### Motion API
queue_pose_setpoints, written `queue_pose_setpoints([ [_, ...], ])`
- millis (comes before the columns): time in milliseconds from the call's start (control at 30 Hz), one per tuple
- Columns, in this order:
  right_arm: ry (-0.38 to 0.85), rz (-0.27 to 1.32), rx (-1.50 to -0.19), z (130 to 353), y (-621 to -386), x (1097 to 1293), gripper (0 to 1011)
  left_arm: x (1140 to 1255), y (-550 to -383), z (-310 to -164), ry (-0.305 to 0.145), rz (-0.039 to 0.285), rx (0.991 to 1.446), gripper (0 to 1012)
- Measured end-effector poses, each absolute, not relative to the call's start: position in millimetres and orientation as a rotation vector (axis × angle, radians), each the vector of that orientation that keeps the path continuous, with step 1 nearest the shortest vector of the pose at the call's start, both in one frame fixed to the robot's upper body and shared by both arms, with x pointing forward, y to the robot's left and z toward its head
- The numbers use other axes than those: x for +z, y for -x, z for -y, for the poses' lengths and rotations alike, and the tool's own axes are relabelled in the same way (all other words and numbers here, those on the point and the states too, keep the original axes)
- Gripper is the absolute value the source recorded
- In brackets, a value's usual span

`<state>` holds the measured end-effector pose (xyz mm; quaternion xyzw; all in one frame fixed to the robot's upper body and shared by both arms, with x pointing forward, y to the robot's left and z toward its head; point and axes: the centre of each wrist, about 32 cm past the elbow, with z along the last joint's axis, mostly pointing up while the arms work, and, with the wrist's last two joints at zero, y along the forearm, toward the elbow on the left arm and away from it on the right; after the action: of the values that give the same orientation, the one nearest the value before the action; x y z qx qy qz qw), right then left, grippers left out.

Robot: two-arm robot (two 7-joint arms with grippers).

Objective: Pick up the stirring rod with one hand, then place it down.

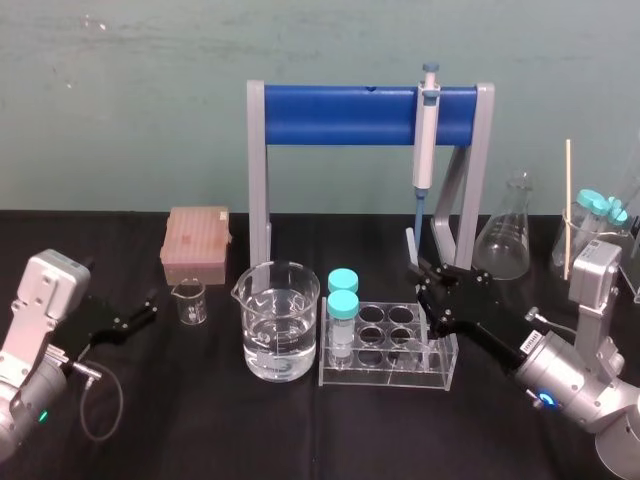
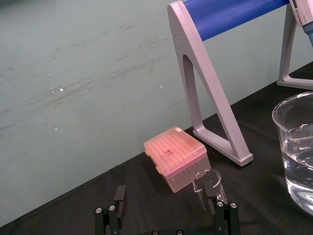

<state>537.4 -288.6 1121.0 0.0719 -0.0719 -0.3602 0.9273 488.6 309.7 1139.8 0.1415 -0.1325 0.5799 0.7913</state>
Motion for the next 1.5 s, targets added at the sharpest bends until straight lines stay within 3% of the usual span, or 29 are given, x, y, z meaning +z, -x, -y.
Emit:
queue_pose_setpoints([
  [667,-0.136,0.149,-0.741,288.3,-537.6,1120.4,96,1139.8,-488.6,-309.7,-0.304,0.285,1.248,1000],
  [1367,-0.138,0.149,-0.742,288.5,-537.6,1120.5,765,1139.8,-488.6,-309.7,-0.304,0.285,1.248,1000],
  [1467,-0.138,0.148,-0.742,288.5,-537.6,1120.5,818,1139.8,-488.6,-309.7,-0.304,0.285,1.248,1000],
  [1500,-0.138,0.148,-0.742,288.5,-537.6,1120.5,880,1139.8,-488.6,-309.6,-0.304,0.285,1.248,1000],
])
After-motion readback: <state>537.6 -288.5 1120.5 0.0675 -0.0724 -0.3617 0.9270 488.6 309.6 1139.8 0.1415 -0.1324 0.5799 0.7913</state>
